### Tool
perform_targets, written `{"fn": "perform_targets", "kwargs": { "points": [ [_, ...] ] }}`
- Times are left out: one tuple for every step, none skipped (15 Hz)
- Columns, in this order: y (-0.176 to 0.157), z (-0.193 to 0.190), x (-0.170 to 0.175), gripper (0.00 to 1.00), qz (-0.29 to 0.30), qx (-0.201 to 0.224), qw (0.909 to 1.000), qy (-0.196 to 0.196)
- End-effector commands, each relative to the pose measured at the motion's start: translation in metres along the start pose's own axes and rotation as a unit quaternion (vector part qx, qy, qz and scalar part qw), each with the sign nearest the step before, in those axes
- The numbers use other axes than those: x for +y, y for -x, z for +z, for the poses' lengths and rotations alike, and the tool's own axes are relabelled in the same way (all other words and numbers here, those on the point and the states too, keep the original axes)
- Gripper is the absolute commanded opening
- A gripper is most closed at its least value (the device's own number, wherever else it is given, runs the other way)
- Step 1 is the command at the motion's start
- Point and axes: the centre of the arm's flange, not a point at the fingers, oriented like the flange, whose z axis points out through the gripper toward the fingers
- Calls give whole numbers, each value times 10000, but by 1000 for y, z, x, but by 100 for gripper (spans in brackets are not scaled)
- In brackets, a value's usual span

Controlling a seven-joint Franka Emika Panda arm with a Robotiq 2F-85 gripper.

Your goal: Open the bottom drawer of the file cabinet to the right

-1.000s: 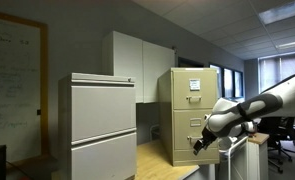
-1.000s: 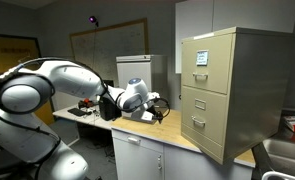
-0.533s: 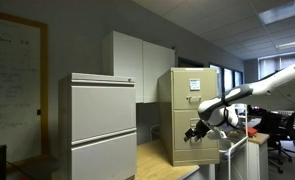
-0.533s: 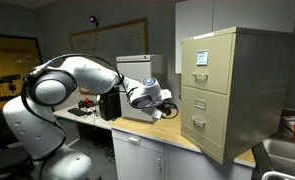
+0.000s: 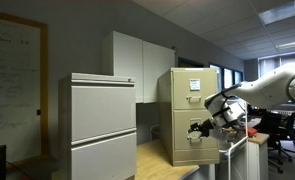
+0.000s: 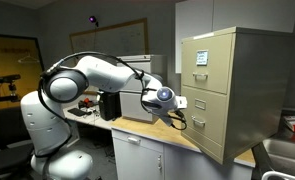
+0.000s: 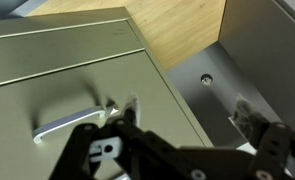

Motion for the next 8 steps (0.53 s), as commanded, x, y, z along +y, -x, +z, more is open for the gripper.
{"fn": "perform_targets", "kwargs": {
  "points": [
    [-12, 29, 38, 100, 467, 318, 9980, -296],
    [-10, 32, 44, 100, 608, 379, 9967, -385],
    [-8, 38, 50, 100, 742, 430, 9952, -465],
    [-5, 44, 55, 100, 861, 476, 9937, -529],
    [-1, 50, 63, 100, 1008, 546, 9915, -612],
    [3, 56, 70, 100, 1175, 615, 9888, -686],
    [7, 62, 78, 100, 1339, 692, 9857, -748],
    [11, 66, 86, 100, 1488, 761, 9827, -794]
  ]
}}
